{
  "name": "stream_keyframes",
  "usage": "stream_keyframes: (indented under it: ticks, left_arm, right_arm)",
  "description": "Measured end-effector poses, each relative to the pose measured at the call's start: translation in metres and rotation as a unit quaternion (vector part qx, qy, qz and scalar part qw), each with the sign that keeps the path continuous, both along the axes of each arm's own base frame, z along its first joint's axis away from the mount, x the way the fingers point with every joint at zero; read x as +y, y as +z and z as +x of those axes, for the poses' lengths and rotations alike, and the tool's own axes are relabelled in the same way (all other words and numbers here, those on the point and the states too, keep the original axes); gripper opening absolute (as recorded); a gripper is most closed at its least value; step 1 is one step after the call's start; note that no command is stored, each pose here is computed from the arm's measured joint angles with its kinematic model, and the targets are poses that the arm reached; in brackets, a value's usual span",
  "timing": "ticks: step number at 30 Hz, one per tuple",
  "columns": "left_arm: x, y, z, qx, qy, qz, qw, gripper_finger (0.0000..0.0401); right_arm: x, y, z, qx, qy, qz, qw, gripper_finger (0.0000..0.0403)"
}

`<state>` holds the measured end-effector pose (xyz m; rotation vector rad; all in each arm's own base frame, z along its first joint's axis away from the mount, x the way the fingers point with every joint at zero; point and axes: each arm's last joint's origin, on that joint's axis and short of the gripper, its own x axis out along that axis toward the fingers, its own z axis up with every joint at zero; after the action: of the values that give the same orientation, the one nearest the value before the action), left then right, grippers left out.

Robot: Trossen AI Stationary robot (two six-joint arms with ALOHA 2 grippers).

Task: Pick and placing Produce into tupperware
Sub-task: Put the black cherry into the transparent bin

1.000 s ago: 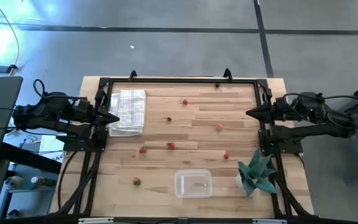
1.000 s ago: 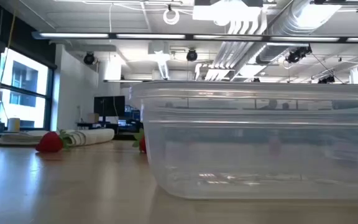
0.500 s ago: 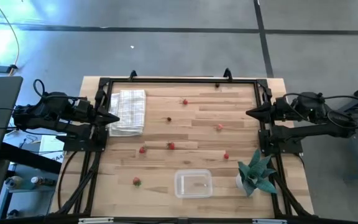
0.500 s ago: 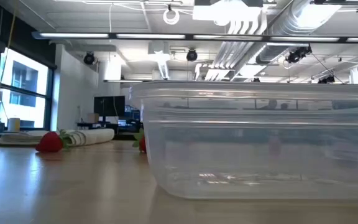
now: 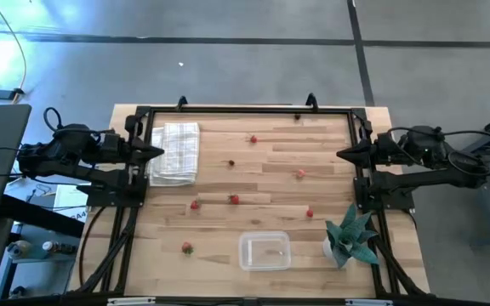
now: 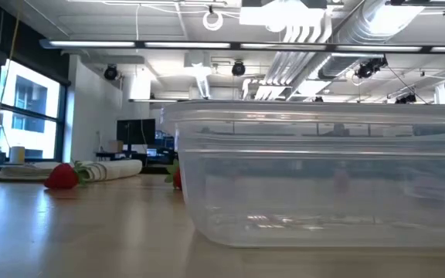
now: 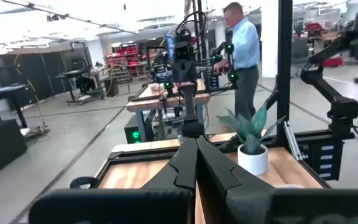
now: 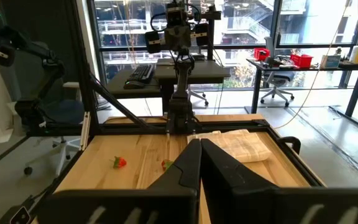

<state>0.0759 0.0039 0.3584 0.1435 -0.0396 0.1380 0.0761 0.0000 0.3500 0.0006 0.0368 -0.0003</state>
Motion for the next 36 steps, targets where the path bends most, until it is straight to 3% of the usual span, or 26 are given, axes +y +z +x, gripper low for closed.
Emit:
stream_keyframes:
  ticks: [12,15,20,27,34,36]
  left_arm:
    - [0.001,0.000,0.000,0.001,0.009,0.001,1.000,0.0001]
    - [0.001,0.000,0.000,0.000,0.013,0.001,1.000,0.0001]
    - [0.001,0.000,0.000,0.000,0.013,-0.001,1.000,0.0001]
    - [0.001,0.000,0.003,0.003,0.013,-0.012,1.000,0.0001]
    - [0.002,0.004,0.013,-0.015,0.029,-0.010,0.999,0.0001]
    - [0.001,0.008,0.017,-0.030,0.028,0.019,0.999,0.0001]
  right_arm:
    - [0.000,0.000,0.000,-0.002,0.000,0.005,1.000,0.0000]
    - [0.000,0.003,0.000,-0.016,-0.001,0.049,0.999,0.0000]
    - [0.000,0.010,0.000,-0.050,0.002,0.164,0.985,0.0000]
    - [0.000,0.013,0.000,-0.065,0.008,0.248,0.966,0.0000]
    - [0.000,0.012,0.000,-0.062,0.006,0.231,0.971,0.0000]
    - [0.000,0.012,0.000,-0.062,0.006,0.231,0.971,0.0000]
